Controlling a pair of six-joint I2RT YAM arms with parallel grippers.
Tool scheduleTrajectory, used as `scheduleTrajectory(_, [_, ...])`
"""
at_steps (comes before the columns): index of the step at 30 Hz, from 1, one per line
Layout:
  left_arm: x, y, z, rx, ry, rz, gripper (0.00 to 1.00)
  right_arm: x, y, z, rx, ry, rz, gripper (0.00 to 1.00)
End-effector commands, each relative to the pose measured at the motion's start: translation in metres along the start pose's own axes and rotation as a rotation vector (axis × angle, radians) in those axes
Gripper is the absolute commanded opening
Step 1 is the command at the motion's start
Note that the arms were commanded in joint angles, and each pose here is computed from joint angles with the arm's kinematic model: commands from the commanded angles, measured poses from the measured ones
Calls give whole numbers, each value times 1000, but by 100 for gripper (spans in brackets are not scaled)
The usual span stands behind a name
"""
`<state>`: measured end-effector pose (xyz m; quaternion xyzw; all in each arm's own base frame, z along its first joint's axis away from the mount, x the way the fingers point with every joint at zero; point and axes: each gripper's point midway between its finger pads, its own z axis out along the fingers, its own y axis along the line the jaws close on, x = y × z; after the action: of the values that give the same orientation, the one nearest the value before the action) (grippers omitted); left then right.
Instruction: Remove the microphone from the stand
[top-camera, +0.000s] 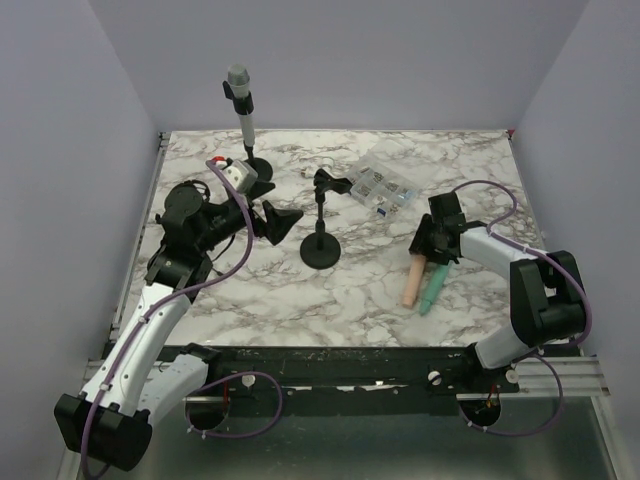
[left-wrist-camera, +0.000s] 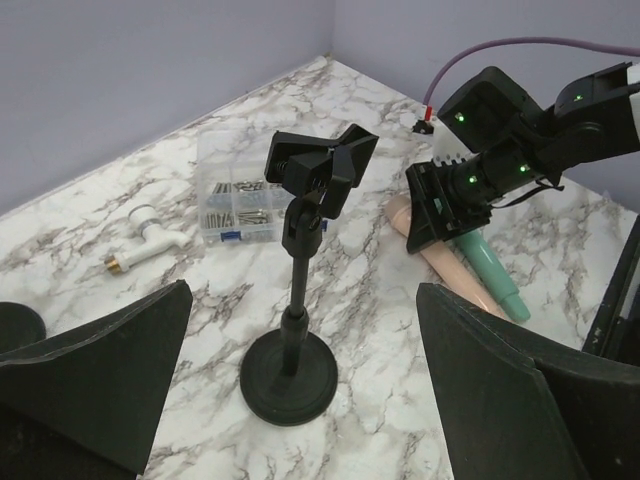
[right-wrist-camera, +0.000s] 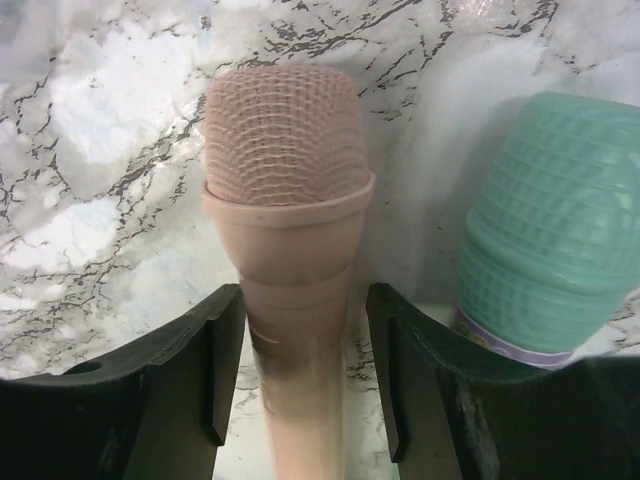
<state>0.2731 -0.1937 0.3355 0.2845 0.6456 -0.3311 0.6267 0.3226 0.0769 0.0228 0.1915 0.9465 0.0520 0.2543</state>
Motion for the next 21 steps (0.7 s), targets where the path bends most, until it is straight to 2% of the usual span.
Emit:
scheduleTrajectory(1, [-14,-3,3,-13,-40,-133,99,1,-2,0,-4,-1,-15,60])
scheduleTrajectory(9, [-27,-10,20,7,15,-497,98,-18,14,-24,-76,-44,-35,70])
scheduleTrajectory(11, [-35,-12,25,17,8,-578,95,-23,20,-34,-105,-61,-44,74])
scheduleTrajectory(16, [-51,-11,38,37,3,-693,85,-40,33,-62,-177,-122,-77,83])
scheduleTrajectory(21, [-41,-9,54,38,61,-762,80,-54,49,-92,-276,-181,-110,86])
